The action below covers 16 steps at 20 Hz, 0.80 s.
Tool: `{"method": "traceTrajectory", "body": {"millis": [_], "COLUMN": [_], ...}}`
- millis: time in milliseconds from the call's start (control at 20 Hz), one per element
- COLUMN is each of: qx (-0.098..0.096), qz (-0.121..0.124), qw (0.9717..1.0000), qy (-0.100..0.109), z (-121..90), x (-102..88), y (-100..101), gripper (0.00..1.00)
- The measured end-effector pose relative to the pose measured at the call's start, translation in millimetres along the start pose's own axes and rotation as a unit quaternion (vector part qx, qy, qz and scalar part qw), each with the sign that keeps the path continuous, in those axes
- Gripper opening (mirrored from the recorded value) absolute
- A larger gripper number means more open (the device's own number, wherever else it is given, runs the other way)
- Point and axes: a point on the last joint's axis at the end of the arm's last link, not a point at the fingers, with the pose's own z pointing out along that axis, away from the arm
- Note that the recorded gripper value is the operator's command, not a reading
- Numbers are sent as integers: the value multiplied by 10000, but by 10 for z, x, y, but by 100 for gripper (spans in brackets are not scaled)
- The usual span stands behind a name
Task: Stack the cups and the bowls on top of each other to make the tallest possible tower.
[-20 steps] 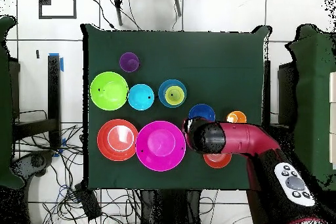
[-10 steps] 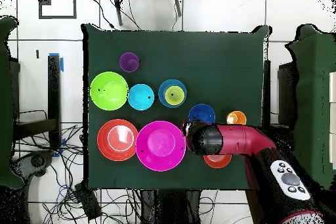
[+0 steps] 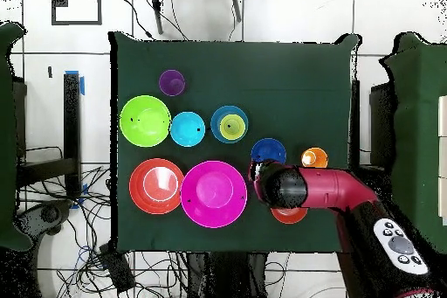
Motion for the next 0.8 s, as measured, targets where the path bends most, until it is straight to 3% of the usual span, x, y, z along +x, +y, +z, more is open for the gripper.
{"method": "traceTrajectory", "body": {"millis": [500, 800], "qx": [-135, -114], "qz": [484, 378], "qw": [9986, 9991], "qy": [-189, -134], "z": [-156, -45], "x": [-86, 25], "y": [-556, -656], "gripper": [100, 100]}}
